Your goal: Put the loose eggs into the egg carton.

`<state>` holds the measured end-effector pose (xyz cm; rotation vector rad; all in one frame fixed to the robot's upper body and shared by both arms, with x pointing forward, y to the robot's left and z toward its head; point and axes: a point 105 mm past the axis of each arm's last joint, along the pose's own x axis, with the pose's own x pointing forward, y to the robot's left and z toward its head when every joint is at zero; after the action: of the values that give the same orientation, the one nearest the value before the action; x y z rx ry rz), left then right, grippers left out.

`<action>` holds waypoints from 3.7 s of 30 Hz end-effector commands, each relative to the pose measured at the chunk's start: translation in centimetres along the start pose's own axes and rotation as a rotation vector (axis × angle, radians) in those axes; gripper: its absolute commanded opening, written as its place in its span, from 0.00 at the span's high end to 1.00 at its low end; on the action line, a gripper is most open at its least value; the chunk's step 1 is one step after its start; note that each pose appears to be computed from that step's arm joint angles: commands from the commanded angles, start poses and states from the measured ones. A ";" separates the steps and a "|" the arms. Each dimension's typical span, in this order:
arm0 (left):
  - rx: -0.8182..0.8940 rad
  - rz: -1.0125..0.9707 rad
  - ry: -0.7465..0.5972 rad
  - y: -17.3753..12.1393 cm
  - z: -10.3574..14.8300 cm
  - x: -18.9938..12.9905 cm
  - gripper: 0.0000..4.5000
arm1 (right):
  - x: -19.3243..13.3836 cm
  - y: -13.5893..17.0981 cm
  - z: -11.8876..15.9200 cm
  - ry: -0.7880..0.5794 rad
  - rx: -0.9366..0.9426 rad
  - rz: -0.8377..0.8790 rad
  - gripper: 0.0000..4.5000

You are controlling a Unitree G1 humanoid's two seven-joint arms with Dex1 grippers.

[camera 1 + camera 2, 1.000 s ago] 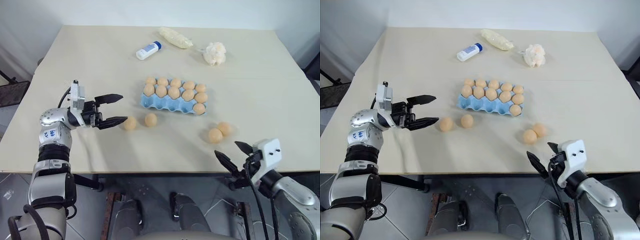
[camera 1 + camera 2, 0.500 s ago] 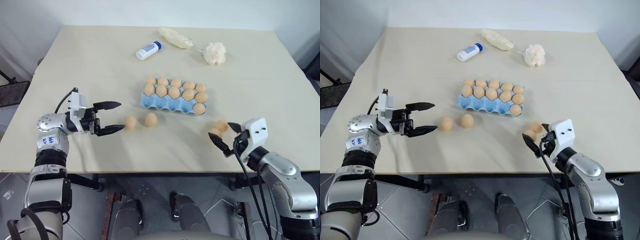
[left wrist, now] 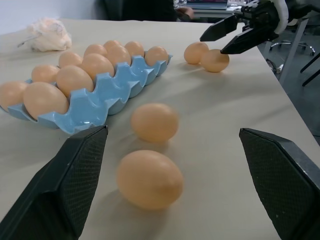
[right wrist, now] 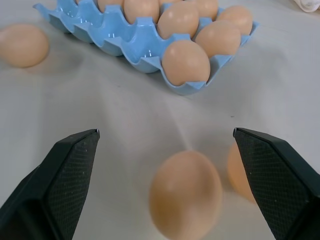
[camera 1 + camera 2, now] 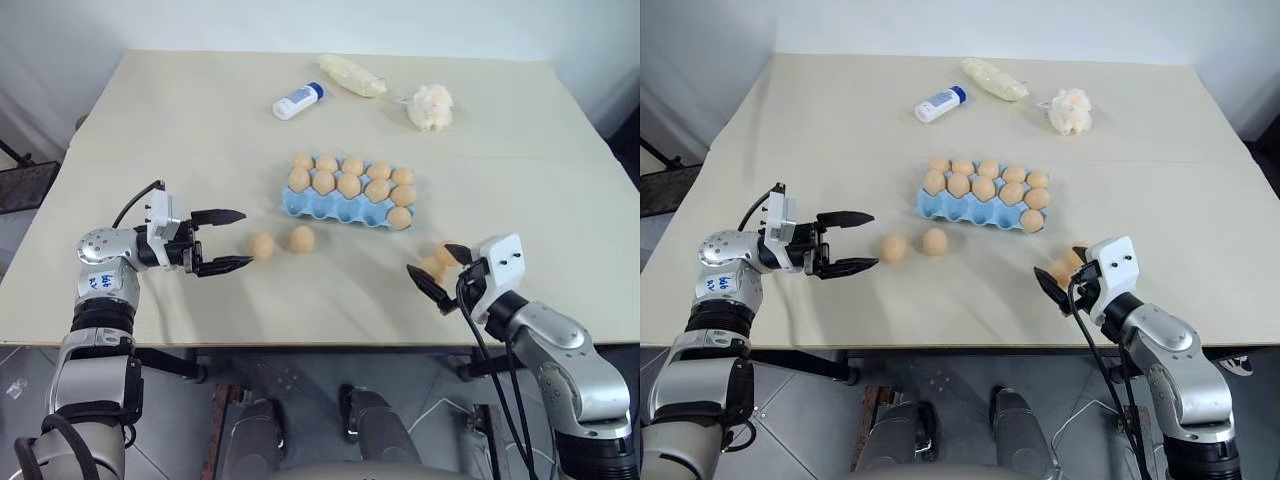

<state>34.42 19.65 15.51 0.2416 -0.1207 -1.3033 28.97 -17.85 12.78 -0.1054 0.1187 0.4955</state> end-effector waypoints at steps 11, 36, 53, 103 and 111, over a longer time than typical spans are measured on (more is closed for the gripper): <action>0.037 -0.067 -0.015 -0.4 0.8 -0.2 0.00 | -0.7 0.8 0.6 -0.011 0.005 0.019 0.00; 0.048 -0.038 -0.019 -0.3 0.9 -0.4 0.00 | 1.3 0.0 -1.5 0.066 0.015 0.017 0.00; 0.051 -0.019 -0.020 0.0 1.1 -0.6 0.00 | 1.7 0.8 0.5 0.024 0.024 0.064 0.64; 0.080 -0.029 -0.069 0.0 1.9 -0.3 0.00 | 4.9 -0.4 10.0 -0.179 -0.099 0.188 0.01; 0.063 -0.043 -0.082 -0.3 1.6 -0.3 0.00 | -3.0 -0.4 8.2 -0.162 -0.099 0.210 0.01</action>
<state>34.54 19.66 16.47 0.2324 -0.1926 -1.2843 28.83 -18.53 20.09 -0.1250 -0.0055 0.6824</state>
